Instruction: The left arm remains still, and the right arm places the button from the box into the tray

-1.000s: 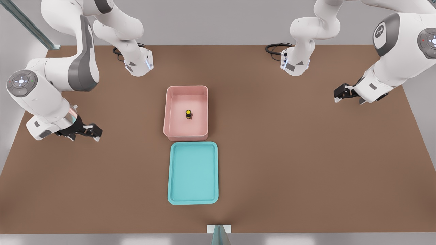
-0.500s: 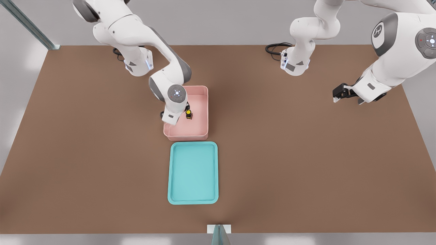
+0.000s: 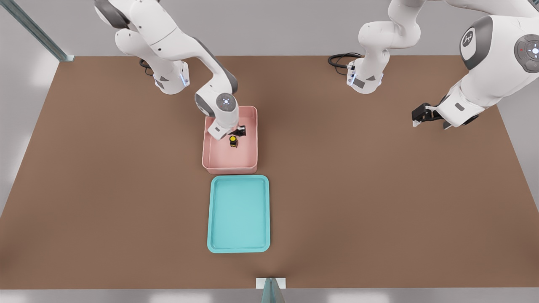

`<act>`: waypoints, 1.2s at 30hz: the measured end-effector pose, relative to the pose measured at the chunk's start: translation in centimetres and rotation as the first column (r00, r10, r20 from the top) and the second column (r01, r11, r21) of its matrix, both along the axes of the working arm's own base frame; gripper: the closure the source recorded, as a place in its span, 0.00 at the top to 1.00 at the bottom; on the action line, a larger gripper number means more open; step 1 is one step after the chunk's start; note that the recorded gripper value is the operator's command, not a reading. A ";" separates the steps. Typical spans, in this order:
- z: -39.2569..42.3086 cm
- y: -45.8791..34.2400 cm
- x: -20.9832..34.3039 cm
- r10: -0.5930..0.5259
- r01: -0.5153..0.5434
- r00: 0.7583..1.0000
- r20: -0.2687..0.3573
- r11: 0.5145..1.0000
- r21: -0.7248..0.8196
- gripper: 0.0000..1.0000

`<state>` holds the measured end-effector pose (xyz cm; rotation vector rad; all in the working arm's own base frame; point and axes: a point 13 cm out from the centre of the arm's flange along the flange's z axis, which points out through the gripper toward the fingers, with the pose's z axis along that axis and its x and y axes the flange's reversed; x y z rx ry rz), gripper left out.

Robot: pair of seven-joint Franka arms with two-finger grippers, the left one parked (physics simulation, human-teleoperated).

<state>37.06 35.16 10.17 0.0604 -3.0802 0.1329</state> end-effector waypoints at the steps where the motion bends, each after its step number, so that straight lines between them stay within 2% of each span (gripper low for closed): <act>1: -0.3 0.5 0.0 -0.024 0.024 1.000 0.008 1.000 0.012 1.00; 9: -3.3 0.9 -0.6 -0.139 0.138 0.989 0.044 0.990 0.025 1.00; 14: -4.7 1.0 -1.3 -0.195 0.194 0.980 0.046 0.981 0.030 0.99; 16: -5.1 1.2 -1.6 -0.215 0.214 0.975 0.046 0.976 0.035 0.93; 17: -5.3 1.3 -1.7 -0.224 0.222 0.974 0.045 0.974 0.036 0.83; 18: -5.4 1.4 -1.7 -0.233 0.231 0.971 0.046 0.972 0.038 0.78; 20: -5.6 1.5 -1.7 -0.252 0.250 0.967 0.046 0.967 0.041 0.75; 28: -5.8 1.8 -1.5 -0.316 0.313 0.948 0.049 0.948 0.050 0.46; 33: -4.0 2.3 0.4 -0.356 0.350 0.931 0.076 0.933 0.082 0.39; 36: -0.3 2.3 3.5 -0.393 0.378 0.911 0.123 0.917 0.131 0.39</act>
